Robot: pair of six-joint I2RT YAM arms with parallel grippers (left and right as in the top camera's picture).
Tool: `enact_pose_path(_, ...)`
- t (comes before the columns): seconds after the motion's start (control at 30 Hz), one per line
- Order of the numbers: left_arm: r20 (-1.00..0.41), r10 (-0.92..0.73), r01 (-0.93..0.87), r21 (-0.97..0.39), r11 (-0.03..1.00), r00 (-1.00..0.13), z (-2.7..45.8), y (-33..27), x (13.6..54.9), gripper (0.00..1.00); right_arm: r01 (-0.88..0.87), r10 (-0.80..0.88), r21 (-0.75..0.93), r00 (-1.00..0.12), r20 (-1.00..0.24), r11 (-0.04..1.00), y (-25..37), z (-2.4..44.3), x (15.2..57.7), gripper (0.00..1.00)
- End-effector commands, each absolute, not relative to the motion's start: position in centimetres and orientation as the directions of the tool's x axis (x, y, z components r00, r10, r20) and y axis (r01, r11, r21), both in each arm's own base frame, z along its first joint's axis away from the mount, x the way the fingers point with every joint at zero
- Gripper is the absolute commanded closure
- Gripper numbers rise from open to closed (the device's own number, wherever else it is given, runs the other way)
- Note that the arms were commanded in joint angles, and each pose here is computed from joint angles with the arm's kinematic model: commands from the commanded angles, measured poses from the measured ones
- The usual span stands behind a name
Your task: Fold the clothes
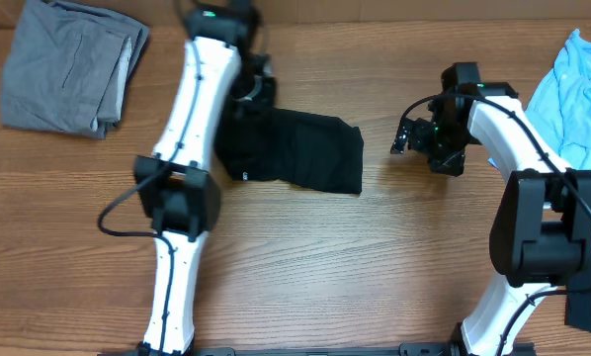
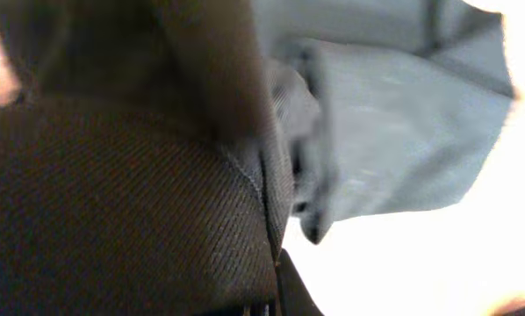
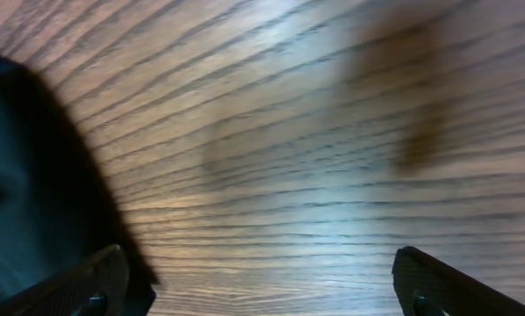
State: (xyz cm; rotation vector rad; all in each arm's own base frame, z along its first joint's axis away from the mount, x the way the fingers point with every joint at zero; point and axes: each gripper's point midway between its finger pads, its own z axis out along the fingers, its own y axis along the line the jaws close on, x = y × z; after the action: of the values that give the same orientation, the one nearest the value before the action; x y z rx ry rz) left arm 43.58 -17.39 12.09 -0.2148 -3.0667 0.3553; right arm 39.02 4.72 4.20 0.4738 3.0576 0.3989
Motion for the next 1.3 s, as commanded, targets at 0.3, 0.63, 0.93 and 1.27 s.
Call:
enact_pose_path(0.3,-0.110,0.328,0.344,-0.196,0.918,-0.938,13.9,-25.8,42.0,0.96,0.308,0.300,0.282,-0.951,0.073,0.909,5.5,1.8,39.1,0.00)
enact_pose_path(0.63,-0.188,0.392,0.426,-0.207,0.881,-0.901,13.9,-30.2,41.6,0.92,0.315,0.292,0.338,-0.949,0.116,0.887,6.7,0.2,39.3,0.00)
enact_pose_path(0.93,-0.153,0.452,0.475,-0.200,0.857,-0.879,12.2,-32.4,39.6,0.41,0.355,0.335,0.337,-0.935,0.120,0.872,4.9,0.4,39.5,0.00)
enact_pose_path(1.27,-0.227,0.400,0.437,-0.145,0.888,-0.888,15.1,-29.2,42.3,0.45,0.441,0.423,0.366,-0.896,0.133,0.820,0.0,5.3,40.9,0.01)
